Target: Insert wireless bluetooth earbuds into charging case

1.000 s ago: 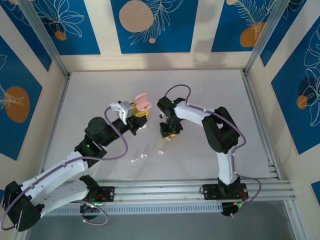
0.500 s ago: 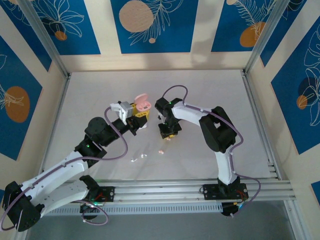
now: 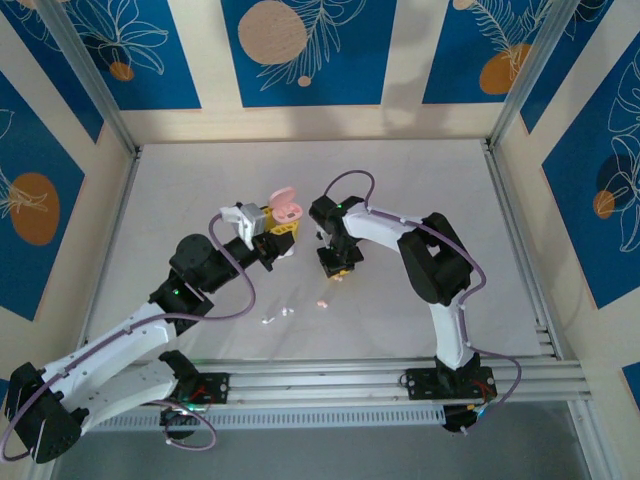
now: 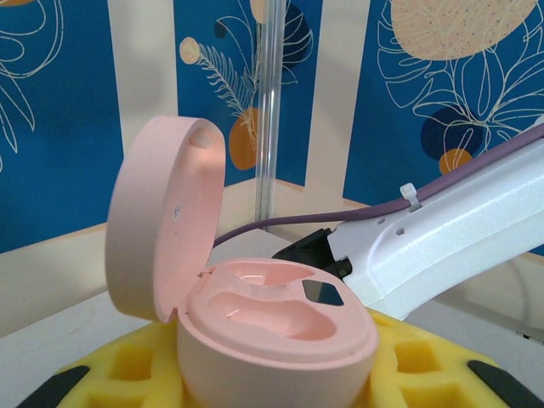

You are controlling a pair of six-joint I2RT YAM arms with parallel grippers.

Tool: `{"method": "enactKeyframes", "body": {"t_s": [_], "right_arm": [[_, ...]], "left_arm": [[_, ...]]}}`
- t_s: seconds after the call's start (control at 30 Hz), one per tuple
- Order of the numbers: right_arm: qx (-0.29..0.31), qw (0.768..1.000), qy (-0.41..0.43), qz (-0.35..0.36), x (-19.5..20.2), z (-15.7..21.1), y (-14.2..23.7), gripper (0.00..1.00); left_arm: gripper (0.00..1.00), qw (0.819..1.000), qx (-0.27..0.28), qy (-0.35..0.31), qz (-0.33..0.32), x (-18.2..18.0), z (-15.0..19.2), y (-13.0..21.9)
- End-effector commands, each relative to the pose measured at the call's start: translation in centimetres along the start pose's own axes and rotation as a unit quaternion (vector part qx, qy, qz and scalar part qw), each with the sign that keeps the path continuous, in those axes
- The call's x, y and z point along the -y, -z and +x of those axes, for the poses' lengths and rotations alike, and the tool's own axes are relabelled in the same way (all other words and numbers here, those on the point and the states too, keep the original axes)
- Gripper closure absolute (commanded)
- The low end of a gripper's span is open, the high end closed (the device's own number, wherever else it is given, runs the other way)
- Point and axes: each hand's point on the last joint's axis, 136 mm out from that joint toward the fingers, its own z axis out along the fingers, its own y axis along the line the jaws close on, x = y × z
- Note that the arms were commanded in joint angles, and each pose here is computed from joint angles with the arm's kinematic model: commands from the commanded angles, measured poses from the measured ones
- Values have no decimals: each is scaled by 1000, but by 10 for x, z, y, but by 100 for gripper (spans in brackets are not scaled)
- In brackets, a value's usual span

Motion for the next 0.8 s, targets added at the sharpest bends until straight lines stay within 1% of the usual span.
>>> {"method": "enactKeyframes", "body": {"t_s": [0.0,0.07,0.17,0.23,0.3,0.33,0.4,0.5,0.6,0.67,0.77], "right_arm": [[16,999,-2,-47,-13,3,23,80],[33,996,-9,-88,-19,2,38,79],[59,976,-16,-208,-38,2,71,79],[77,949,-27,-303,-46,2,98,79],[92,910,-24,-404,-54,3,129,79],[100,889,-20,-446,-55,4,145,79],[108,857,-11,-504,-54,9,168,79],[107,815,13,-570,-53,18,200,79],[100,784,31,-611,-52,24,220,79],[96,771,37,-628,-51,26,227,79],[93,761,47,-641,-51,29,235,79]], "left_arm": [[77,1000,13,-4,-10,-4,-6,3],[77,1000,11,-4,-11,-5,-5,3],[77,1000,11,-4,-14,-6,-3,4],[77,1000,10,-5,-16,-6,-2,4],[77,1000,10,-6,-17,-7,-1,5],[77,1000,10,-7,-18,-7,-1,6],[76,1000,10,-9,-21,-8,0,6],[77,1000,9,-11,-22,-8,2,6],[76,1000,8,-14,-19,-8,3,5],[77,1000,6,-14,-17,-7,5,4],[76,1000,3,-15,-15,-6,6,4]]}}
